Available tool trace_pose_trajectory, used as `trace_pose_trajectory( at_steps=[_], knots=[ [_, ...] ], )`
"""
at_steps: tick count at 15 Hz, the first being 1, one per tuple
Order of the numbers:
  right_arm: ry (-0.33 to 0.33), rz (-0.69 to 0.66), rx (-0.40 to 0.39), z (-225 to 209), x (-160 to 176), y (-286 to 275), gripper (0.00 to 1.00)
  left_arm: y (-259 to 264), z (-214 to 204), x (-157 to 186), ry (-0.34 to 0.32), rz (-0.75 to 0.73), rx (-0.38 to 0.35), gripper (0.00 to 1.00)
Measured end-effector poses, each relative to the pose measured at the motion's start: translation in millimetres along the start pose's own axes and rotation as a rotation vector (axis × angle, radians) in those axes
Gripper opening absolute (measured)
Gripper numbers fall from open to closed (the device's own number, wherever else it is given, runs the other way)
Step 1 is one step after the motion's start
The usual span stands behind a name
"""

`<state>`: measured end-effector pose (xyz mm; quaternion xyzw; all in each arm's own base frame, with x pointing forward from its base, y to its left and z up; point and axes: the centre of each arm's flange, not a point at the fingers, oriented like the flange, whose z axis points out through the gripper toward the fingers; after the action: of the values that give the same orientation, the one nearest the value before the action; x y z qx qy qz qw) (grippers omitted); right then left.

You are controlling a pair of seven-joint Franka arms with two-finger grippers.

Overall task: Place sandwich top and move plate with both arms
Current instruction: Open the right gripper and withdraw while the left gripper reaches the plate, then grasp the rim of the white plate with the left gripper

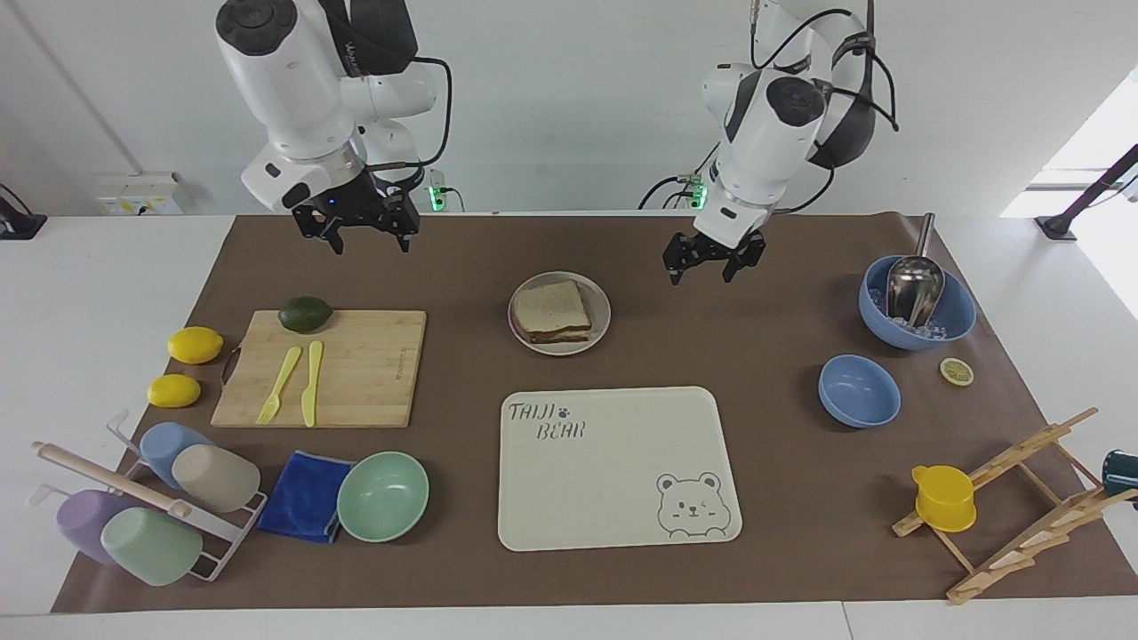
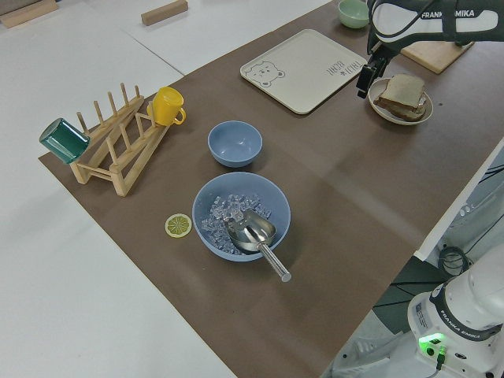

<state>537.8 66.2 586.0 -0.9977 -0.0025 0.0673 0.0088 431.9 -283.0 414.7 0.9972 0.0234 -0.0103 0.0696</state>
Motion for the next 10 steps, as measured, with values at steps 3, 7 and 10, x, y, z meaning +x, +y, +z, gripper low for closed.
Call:
trace_pose_trajectory(
  at_steps=[3,7,10],
  knots=[
    [-0.008,-0.008,0.000,-5.5,-2.2,4.4,1.00,26.5,48.9,-28.0,-0.001,0.012,-0.015,1.00],
    [-0.037,-0.011,-0.002,-4.2,-5.6,7.4,1.00,45.0,90.8,-50.2,0.001,0.057,-0.016,0.99],
    [-0.041,-0.019,0.003,-4.3,-4.8,21.7,1.00,53.1,115.2,-57.2,-0.007,0.072,-0.007,0.94]
  ],
)
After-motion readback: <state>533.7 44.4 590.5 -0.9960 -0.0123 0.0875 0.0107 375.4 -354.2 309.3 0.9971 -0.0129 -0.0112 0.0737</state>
